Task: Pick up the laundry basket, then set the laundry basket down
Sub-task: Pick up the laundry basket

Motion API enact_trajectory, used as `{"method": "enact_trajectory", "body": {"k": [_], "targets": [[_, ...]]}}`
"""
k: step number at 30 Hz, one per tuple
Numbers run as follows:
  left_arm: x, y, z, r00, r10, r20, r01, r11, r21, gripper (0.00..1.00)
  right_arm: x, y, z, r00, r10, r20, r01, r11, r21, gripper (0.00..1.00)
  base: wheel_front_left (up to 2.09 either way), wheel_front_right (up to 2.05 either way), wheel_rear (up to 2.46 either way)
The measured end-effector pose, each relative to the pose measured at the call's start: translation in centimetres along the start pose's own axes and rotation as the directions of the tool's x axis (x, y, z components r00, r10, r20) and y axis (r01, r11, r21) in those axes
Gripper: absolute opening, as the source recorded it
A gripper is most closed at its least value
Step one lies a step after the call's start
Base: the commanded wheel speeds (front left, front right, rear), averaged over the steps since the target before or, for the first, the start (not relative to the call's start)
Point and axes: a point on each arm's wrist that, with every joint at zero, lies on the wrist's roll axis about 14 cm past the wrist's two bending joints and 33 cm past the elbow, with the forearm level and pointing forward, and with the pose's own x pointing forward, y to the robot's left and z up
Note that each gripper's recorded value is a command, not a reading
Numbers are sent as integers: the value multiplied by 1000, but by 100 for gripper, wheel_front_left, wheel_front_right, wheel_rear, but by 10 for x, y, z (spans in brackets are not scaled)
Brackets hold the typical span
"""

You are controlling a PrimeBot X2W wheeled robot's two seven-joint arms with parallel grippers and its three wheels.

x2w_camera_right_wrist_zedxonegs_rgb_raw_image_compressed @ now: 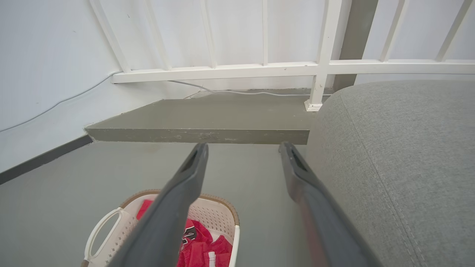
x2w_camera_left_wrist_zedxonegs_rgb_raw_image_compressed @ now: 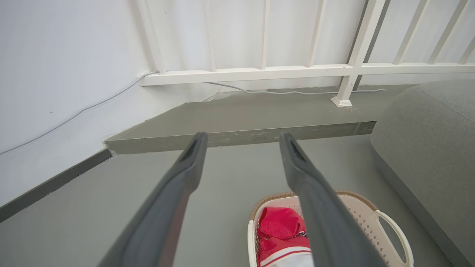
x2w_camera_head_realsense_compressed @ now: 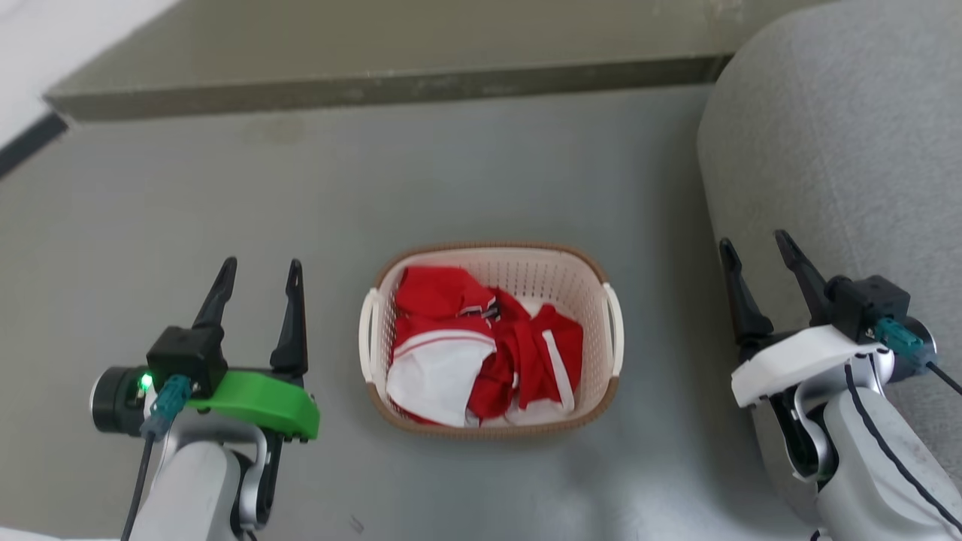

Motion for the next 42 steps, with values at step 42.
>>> {"method": "enact_trajectory", "body": {"k": [42], "targets": [[92,32,-204,895,-29,-445,-28,992,-122,100,103,-2,-163,953,42,-299,-19,997,80,100,0,0,0]]}}
